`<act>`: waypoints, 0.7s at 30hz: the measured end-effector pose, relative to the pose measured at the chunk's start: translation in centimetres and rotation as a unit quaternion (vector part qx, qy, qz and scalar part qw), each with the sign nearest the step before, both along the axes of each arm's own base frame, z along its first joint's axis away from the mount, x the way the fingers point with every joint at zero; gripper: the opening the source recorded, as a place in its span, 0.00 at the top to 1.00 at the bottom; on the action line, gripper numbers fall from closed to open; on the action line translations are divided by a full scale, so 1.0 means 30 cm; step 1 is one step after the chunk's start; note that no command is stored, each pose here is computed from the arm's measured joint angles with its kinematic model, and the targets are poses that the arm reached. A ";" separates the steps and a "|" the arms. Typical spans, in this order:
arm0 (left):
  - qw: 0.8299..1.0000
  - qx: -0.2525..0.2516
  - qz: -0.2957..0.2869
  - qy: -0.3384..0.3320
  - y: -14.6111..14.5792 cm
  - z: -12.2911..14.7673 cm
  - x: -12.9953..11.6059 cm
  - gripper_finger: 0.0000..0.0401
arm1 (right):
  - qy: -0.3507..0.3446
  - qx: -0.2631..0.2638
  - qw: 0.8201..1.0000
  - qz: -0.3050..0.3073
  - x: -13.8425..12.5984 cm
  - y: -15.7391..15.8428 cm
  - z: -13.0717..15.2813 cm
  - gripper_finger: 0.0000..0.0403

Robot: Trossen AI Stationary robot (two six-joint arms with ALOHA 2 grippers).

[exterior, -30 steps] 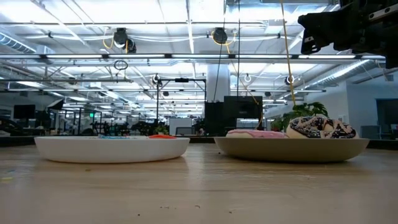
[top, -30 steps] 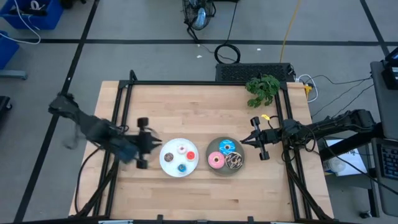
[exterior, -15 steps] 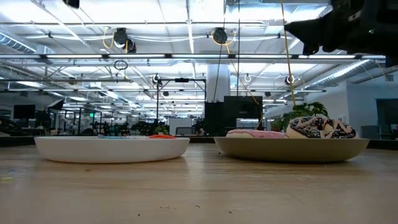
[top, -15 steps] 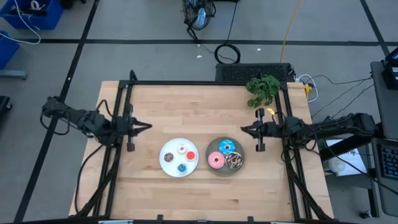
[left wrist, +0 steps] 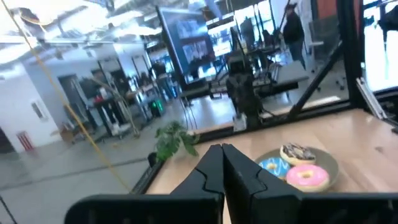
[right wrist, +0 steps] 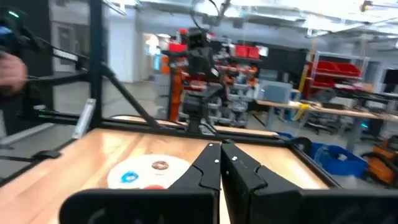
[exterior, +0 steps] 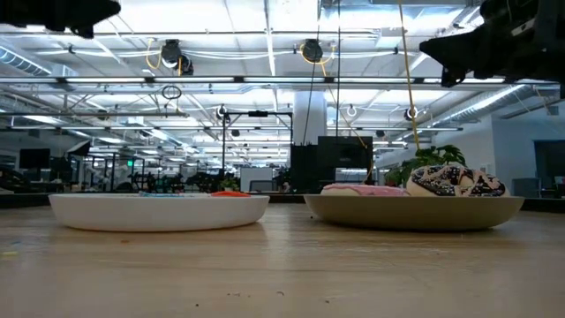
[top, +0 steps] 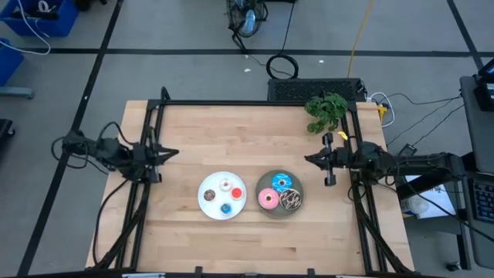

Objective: Pick & Place donuts
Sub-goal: Return to Home Position

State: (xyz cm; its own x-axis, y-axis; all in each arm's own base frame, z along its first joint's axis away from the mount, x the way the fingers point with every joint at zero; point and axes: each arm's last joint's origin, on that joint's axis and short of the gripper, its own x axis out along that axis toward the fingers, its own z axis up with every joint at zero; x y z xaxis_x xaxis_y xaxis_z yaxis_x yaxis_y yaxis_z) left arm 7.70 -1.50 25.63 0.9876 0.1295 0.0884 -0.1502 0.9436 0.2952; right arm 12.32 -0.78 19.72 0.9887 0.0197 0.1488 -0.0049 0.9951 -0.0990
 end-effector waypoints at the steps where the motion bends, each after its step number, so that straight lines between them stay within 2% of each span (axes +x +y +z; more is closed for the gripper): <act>1: 1.000 0.001 0.007 0.002 0.001 -0.021 0.002 0.99 | -0.009 0.006 1.000 0.002 -0.004 0.001 -0.011 1.00; 5: 0.999 -0.002 0.042 0.009 0.008 -0.100 0.018 0.99 | -0.064 0.015 0.998 0.000 -0.020 -0.002 -0.001 1.00; 9: 0.999 -0.010 0.053 -0.002 0.014 -0.161 0.028 0.99 | -0.052 0.016 0.998 -0.014 -0.019 -0.015 -0.009 1.00; 12: 0.998 -0.011 0.060 -0.003 0.022 -0.195 0.034 0.99 | -0.074 0.005 0.997 0.001 -0.026 -0.023 0.006 1.00; 15: 0.996 -0.031 0.080 0.013 0.034 -0.244 0.048 0.99 | -0.042 0.029 0.999 0.010 -0.020 -0.033 -0.014 1.00; 18: 0.994 -0.060 0.092 -0.003 0.049 -0.276 0.060 0.99 | -0.012 0.039 0.999 0.004 -0.015 -0.041 -0.033 1.00; 21: 0.995 -0.067 0.078 0.009 0.058 -0.283 0.068 0.99 | -0.003 0.041 0.999 -0.004 -0.010 -0.048 -0.040 1.00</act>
